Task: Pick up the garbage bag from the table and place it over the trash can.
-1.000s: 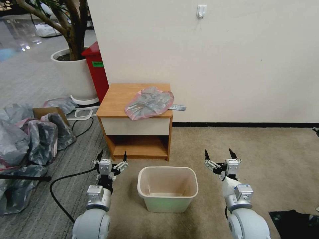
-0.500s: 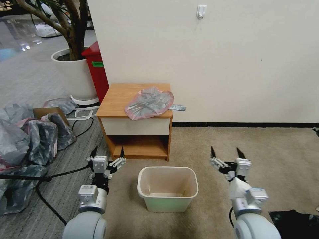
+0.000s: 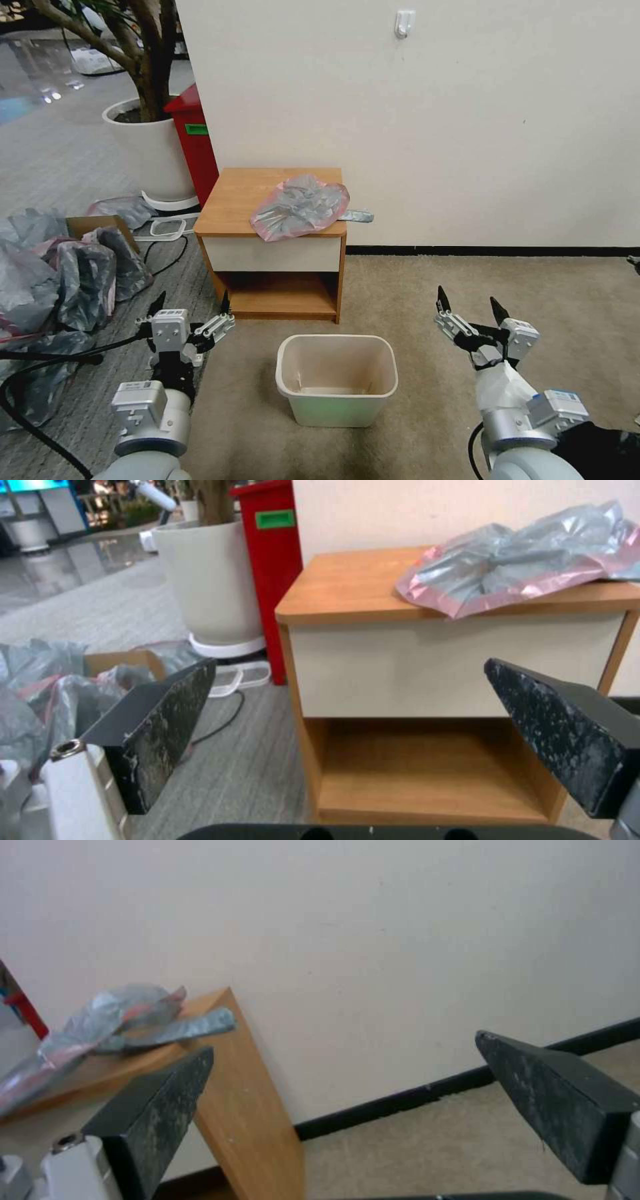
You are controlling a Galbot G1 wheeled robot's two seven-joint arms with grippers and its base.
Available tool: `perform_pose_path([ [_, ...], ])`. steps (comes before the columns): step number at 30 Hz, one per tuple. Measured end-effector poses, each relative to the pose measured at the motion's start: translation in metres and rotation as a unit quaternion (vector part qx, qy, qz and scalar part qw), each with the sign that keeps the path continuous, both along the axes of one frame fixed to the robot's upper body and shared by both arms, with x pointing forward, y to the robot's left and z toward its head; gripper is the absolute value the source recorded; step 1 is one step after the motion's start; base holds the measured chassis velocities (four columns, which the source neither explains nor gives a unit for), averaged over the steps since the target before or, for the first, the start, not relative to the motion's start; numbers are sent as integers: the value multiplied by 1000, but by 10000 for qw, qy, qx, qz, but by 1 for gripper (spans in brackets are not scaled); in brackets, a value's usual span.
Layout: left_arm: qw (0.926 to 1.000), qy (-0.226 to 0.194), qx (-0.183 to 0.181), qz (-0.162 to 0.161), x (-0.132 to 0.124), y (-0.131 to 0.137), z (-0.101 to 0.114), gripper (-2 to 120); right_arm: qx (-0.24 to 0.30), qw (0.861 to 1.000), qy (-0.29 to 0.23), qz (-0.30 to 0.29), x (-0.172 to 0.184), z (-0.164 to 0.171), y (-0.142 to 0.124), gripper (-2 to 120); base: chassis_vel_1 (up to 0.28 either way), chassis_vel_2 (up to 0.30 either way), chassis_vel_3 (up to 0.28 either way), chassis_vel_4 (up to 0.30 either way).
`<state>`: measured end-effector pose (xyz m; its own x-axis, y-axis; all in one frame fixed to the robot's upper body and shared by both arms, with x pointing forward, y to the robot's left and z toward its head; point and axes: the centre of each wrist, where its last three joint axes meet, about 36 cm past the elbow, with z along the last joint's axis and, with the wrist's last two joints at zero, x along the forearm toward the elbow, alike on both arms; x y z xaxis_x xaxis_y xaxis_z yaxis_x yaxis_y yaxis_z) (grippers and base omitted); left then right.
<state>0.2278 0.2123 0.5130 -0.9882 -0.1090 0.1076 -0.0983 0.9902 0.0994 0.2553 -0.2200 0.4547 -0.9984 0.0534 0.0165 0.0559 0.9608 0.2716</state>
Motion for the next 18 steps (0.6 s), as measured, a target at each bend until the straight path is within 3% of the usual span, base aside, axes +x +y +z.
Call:
perform_pose_path([
  [3,9996,265,39,64,-1,6,-1,100,594,9981,25,154,18,0,-1,100,0,0,0,0],
  [4,9986,509,101,133,-2,14,-2,100,1072,9938,67,272,32,-2,-1,100,0,0,0,0],
  [6,9984,547,104,138,-2,15,-2,100,1243,9917,82,321,38,-4,-1,100,0,0,0,0],
  [9,9979,617,118,151,-2,17,-2,100,1908,9803,80,509,76,-17,3,100,0,0,0,0],
  [15,9979,622,115,155,-2,18,-3,100,2406,9679,43,724,126,-28,12,100,0,0,0,0],
  [18,9980,607,-6,196,-8,18,-7,100,2897,9533,111,852,163,-35,20,100,0,0,0,0],
])
